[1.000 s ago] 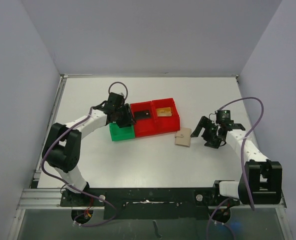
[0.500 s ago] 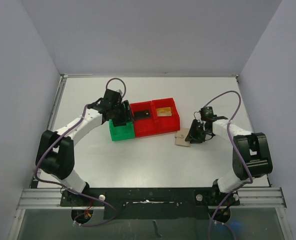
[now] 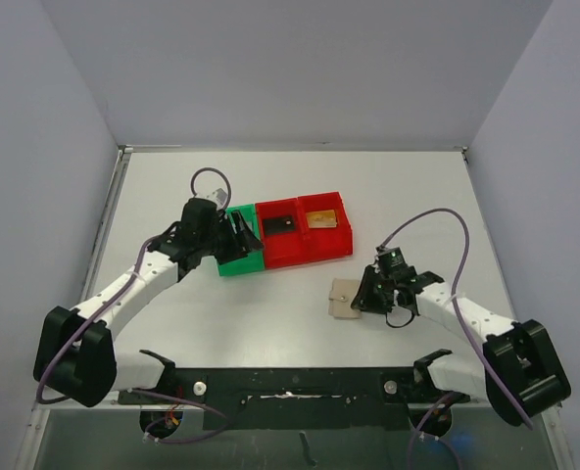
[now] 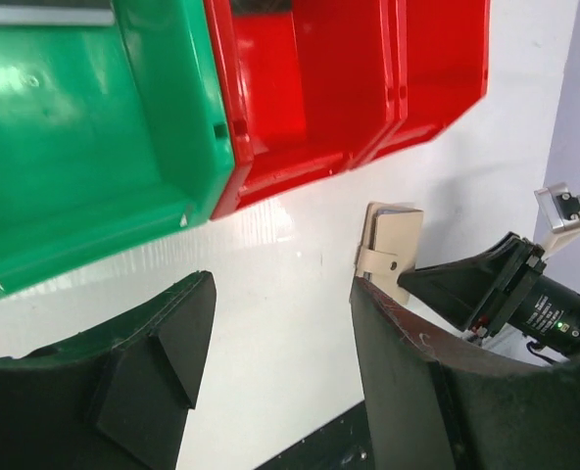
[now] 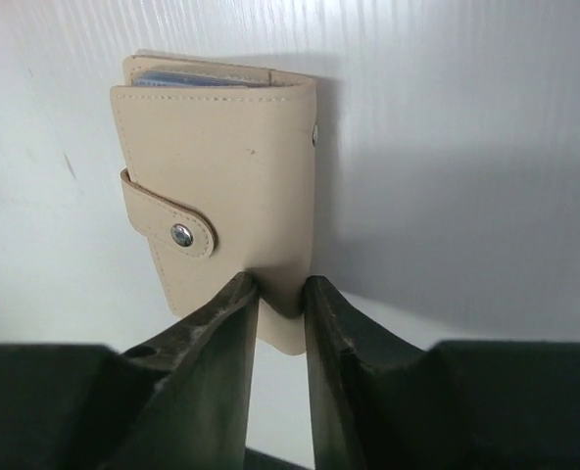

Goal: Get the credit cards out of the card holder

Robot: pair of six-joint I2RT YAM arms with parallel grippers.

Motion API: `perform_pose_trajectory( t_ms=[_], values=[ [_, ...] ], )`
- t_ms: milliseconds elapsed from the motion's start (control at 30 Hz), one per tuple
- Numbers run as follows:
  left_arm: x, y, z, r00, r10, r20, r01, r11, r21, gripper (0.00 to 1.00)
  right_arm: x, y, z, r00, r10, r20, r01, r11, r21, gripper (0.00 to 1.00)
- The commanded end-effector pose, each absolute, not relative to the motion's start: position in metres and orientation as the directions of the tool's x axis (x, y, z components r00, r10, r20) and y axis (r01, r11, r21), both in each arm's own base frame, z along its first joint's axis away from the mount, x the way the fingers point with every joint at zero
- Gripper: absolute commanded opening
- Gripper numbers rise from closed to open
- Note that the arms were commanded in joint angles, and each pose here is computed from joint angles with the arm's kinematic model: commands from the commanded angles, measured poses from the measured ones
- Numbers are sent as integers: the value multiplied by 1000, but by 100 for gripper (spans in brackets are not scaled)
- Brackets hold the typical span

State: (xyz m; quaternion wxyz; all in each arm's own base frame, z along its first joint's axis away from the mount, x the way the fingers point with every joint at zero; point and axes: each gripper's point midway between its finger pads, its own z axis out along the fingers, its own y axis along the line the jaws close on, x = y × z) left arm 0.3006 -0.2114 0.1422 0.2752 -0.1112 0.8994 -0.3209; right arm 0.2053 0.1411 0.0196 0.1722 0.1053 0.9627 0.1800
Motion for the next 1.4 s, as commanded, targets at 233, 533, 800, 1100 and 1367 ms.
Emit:
perform_pose_trajectory(
  t_ms=[233, 533, 800, 1100, 1367],
  values=[
    [265, -267, 181, -785, -317, -532, 178, 707, -684, 56, 195, 136, 87, -855, 285, -433, 23, 855, 519, 73],
    [246, -310, 177, -785, -241, -571, 251, 719, -648, 59, 230, 106, 67, -777, 447, -443, 214, 849, 483, 71],
    [232, -338, 156, -810, -138, -570, 290, 751, -594, 60, 221, 134, 44, -833, 437, -340, 173, 788, 590, 68],
    [218, -347, 126, -852, -82, -518, 271, 776, -569, 59, 194, 153, 16, -876, 402, -265, 168, 771, 614, 50],
    [198, -349, 129, -849, -67, -524, 280, 784, -554, 58, 180, 171, 20, -889, 365, -278, 118, 768, 630, 42]
  ],
)
